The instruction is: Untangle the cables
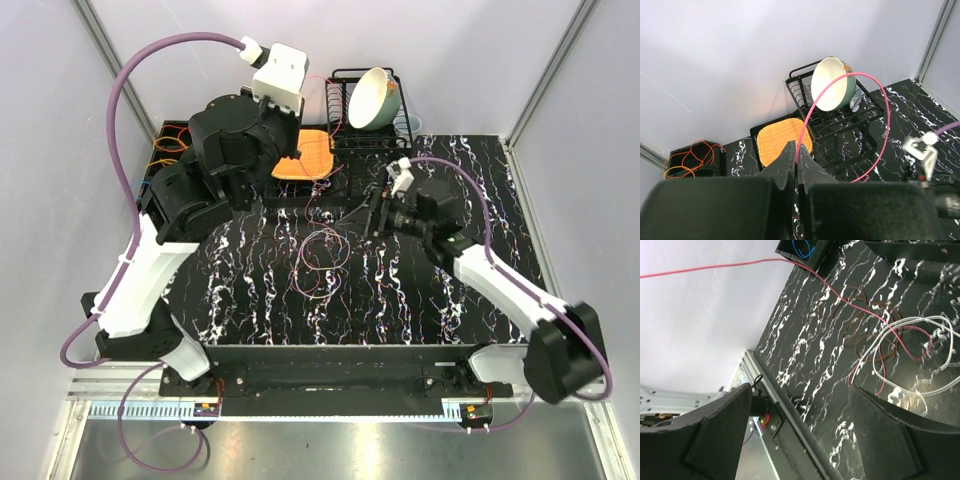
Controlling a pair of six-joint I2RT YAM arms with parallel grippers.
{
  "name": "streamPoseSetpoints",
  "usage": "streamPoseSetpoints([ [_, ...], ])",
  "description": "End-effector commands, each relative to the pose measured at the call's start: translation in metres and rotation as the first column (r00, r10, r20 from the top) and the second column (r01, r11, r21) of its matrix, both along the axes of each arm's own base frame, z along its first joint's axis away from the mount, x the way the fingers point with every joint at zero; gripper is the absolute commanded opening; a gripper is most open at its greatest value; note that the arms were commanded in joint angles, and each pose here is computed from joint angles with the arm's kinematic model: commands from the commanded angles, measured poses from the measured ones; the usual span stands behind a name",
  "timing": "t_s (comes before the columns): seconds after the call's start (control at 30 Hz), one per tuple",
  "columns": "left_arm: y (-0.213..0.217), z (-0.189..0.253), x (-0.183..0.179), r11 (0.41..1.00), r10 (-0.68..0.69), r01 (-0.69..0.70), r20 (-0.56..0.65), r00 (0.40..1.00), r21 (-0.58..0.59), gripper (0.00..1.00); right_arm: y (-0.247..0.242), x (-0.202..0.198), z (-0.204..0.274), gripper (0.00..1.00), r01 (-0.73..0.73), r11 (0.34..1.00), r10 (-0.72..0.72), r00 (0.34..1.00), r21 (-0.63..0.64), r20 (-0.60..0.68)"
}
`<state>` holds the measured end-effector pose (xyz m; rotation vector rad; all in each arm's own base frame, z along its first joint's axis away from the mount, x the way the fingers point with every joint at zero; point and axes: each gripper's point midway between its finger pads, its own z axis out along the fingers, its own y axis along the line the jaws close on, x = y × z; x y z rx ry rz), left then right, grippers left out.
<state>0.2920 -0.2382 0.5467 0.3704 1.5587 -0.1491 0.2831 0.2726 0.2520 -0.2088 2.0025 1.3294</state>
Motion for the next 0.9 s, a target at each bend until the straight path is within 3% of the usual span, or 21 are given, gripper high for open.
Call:
streamPoseSetpoints([
  [0.0, 0.009, 0.021, -0.006, 0.997, -0.007, 0.011, 0.052, 0.999, -0.079, 0.00, 0.028, 0.019, 0.014, 0.83, -0.027, 0.996, 0.015, 0.989, 0.081, 0.144],
  [0.23, 0.005, 0.018, -0.005, 0.996, -0.014, 0.018, 0.045, 0.999, -0.090, 0.00, 0.060, 0.054, -0.005, 0.77, 0.067, 0.997, -0.076, 0.972, 0.050, 0.223],
  [0.47, 0.007, 0.013, 0.000, 0.996, 0.000, 0.003, 0.031, 1.000, -0.091, 0.00, 0.081, 0.075, -0.036, 0.73, 0.104, 0.994, -0.106, 0.971, 0.017, 0.216],
  [0.63, 0.037, -0.013, 0.024, 0.991, 0.134, -0.134, -0.023, 0.991, -0.026, 0.00, 0.075, 0.068, -0.044, 0.71, 0.114, 0.993, -0.107, 0.977, -0.025, 0.186],
  [0.87, 0.079, -0.079, 0.071, 0.969, 0.246, -0.245, -0.181, 0.952, 0.028, 0.00, 0.031, 0.040, -0.059, 0.73, 0.197, 0.970, -0.175, 0.972, -0.140, 0.156],
])
